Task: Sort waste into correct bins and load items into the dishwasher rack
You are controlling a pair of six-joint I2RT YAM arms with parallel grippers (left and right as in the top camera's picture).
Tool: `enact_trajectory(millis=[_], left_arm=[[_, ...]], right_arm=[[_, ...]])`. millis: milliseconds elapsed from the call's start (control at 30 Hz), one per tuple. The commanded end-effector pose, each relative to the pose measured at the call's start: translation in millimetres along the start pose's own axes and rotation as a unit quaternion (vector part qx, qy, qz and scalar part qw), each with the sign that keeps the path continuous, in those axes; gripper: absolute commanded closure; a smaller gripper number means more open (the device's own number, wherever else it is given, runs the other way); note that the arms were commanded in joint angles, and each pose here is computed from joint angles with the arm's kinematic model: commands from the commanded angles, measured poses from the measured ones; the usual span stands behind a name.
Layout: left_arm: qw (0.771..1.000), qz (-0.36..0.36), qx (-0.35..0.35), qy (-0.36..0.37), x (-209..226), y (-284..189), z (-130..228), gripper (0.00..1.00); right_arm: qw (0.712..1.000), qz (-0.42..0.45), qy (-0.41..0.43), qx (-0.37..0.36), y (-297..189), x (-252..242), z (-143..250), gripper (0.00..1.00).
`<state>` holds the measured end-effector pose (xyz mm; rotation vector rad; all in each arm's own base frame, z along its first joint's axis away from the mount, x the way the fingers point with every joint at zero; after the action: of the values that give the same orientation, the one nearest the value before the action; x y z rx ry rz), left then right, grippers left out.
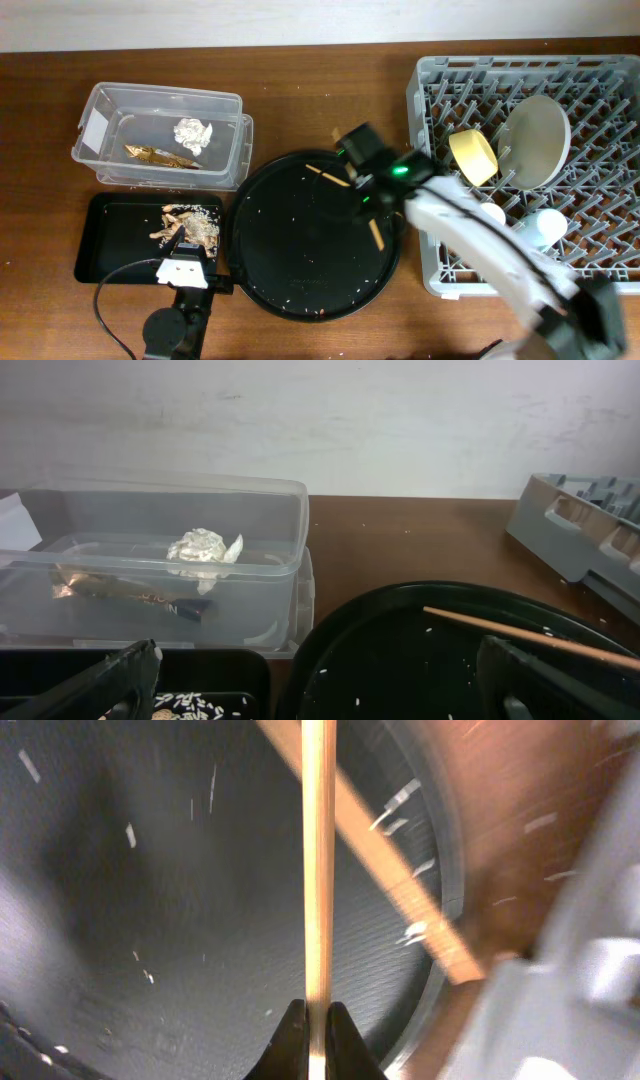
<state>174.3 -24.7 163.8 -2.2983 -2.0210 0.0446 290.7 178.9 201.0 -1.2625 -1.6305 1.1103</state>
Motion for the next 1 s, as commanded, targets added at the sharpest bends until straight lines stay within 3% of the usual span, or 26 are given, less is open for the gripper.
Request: enact_trajectory(millis=[0,67,167,300,333,433,700,800,900,967], left_arm=[[1.000,0.003,-0.001,0.008,0,0,2,0.00],[1.000,0.003,-0.001,0.008,0,0,2,0.00],[1.000,0.003,-0.001,0.008,0,0,2,0.00],[1.000,0.003,-0.001,0.008,0,0,2,0.00],[1.000,0.003,-0.001,0.008,0,0,2,0.00],[1.000,0.003,-0.001,0.008,0,0,2,0.00],[1.000,0.003,-0.001,0.008,0,0,2,0.00],[1.000,0.003,-0.001,0.008,0,0,2,0.00],[1.000,0.003,-0.001,0.008,0,0,2,0.00],[1.000,0.003,-0.001,0.008,0,0,2,0.00]], right_arm=[[0.991,0.095,0.056,-0.081,-38,-62,-21,0.96],[0.980,0.146,0.101,-0.095,-40,-106,-29,0.96],[0.978,0.145,0.132,-0.064,-14,-140,-35,0.96],[0.979,0.146,0.140,-0.025,14,-154,-35,0.96],[0.983,0.133,0.129,-0.023,15,-148,-35,0.91],[0.991,0.091,0.095,-0.017,6,-117,-30,0.63],[0.997,-0.016,-0.064,0.025,31,19,4,0.37],[0.993,-0.012,-0.098,0.071,71,40,25,0.38],[0.985,0.001,-0.119,0.126,110,48,44,0.45],[0.974,-0.045,-0.152,0.159,123,60,56,0.45]])
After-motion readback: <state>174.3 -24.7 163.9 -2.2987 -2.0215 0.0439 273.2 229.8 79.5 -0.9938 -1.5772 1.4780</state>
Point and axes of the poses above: each gripper's point midway between its finger pads, its own y axis out along the fingers, its own x axis along the line the jaws close on, z = x × y, the point moved 7 cm from there along -y, back along the fingers, and after that the axes turned 7 degrees about y, right-handed, at the moved point
